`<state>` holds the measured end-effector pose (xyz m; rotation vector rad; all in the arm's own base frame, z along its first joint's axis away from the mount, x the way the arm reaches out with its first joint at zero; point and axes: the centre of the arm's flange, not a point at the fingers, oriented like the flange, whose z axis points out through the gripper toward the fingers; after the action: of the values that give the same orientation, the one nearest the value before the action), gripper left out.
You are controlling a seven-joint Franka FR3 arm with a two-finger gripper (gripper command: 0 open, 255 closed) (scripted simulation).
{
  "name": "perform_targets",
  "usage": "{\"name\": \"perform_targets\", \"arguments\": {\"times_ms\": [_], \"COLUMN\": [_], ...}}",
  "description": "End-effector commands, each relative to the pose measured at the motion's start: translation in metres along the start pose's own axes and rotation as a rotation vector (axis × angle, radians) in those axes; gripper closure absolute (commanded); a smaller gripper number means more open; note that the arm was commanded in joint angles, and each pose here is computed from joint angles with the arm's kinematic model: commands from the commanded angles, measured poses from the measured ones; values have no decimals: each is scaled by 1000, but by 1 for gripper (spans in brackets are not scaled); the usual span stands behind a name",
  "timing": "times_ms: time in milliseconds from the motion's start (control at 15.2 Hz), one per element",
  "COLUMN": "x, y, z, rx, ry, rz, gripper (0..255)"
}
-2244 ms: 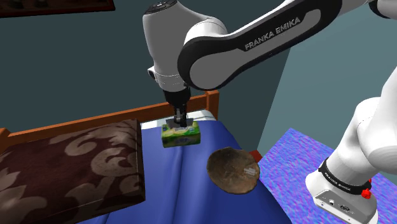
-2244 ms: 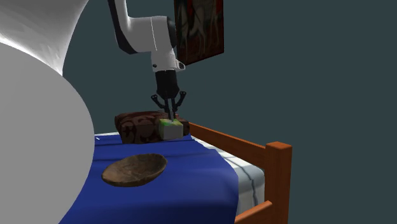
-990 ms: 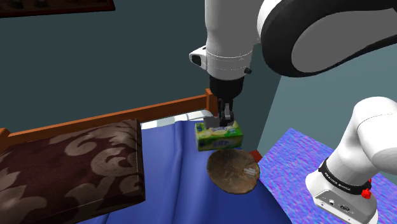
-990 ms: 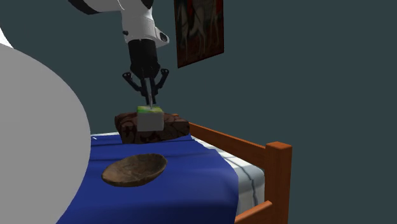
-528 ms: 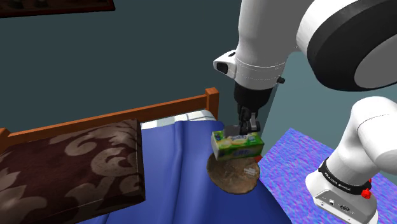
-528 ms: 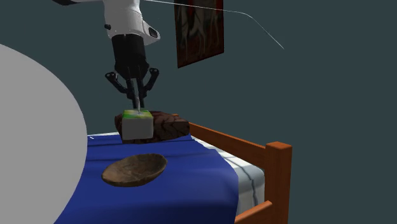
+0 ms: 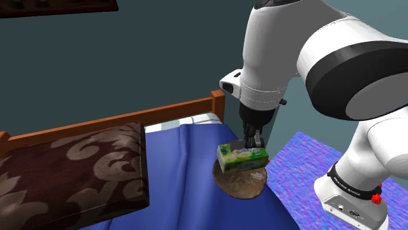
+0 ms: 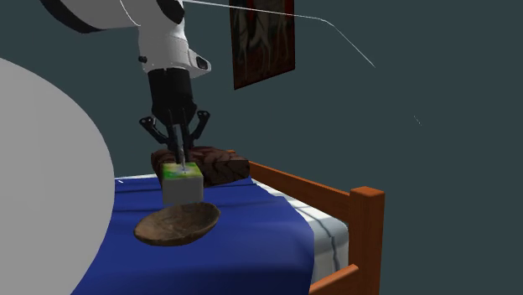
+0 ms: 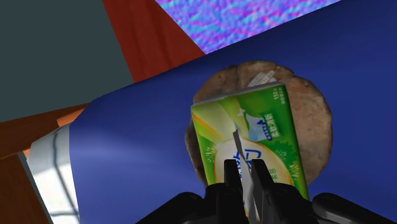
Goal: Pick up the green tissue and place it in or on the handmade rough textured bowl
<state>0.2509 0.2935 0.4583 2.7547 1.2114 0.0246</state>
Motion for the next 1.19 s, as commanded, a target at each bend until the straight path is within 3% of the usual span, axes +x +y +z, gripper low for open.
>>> {"name": "perform_targets", "arguments": {"times_ms": [0, 462, 990, 1056, 1122], "x": [1, 2, 2, 2, 2], "y": [-2, -7, -7, -7, -7], "z": [11, 47, 47, 47, 47], "rx": [0, 0, 0, 0, 0], "ry": [1, 1, 1, 1, 1], "rz": [0, 0, 0, 0, 0], "gripper": [255, 255, 255, 0, 0]}}
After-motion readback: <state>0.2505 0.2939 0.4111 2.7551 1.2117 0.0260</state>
